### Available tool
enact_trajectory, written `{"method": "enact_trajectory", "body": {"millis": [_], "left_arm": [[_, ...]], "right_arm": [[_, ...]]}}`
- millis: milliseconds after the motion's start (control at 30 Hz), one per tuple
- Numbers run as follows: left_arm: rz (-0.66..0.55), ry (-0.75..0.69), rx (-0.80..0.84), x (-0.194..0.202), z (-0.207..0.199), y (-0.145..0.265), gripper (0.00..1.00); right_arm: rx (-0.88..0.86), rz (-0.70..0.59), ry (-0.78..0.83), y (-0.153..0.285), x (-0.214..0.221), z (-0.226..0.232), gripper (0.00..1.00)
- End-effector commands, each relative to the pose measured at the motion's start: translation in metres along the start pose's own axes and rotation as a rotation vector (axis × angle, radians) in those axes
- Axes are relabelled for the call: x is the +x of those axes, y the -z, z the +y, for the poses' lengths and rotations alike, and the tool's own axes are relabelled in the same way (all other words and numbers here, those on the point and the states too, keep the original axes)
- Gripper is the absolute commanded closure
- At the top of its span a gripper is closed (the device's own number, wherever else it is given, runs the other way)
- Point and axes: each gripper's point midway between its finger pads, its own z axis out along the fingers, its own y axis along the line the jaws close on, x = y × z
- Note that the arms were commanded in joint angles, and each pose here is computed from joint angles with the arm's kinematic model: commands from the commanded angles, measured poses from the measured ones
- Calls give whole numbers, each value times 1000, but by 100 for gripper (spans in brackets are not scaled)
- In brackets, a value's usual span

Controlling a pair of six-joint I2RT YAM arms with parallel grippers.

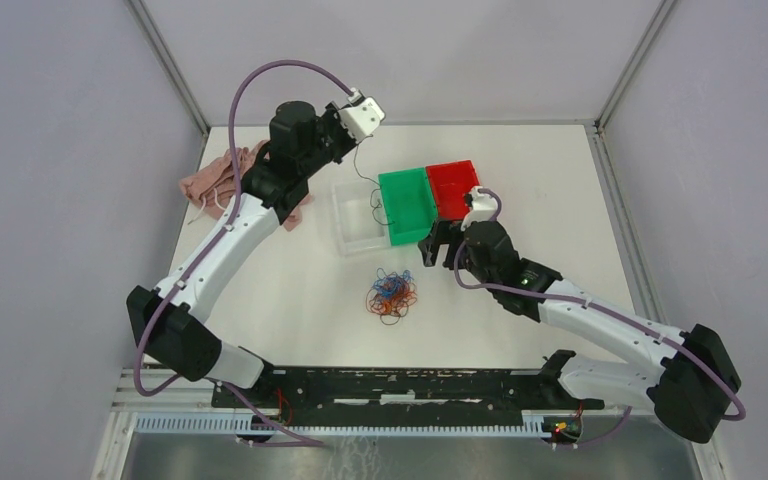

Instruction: Untangle the cables

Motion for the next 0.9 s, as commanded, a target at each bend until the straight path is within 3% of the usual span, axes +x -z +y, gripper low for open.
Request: {"method": "enact_trajectory", "body": {"millis": [0,333,567,867], "left_arm": [[-62,-77,-93,-21,26,4,97],[-124,-78,-120,-57,47,37,97],[-221,8,-22,-90,36,67,97],[-161,9,1,-64,21,57,97]], "right_arm": [[22,-38,-2,2,-10,-6,8],[41,-39,1,0,-14,-9,8],[42,-34,-7,-4,-12,-9,8],[48,-26,-14,-4,-8,-12,8]]}}
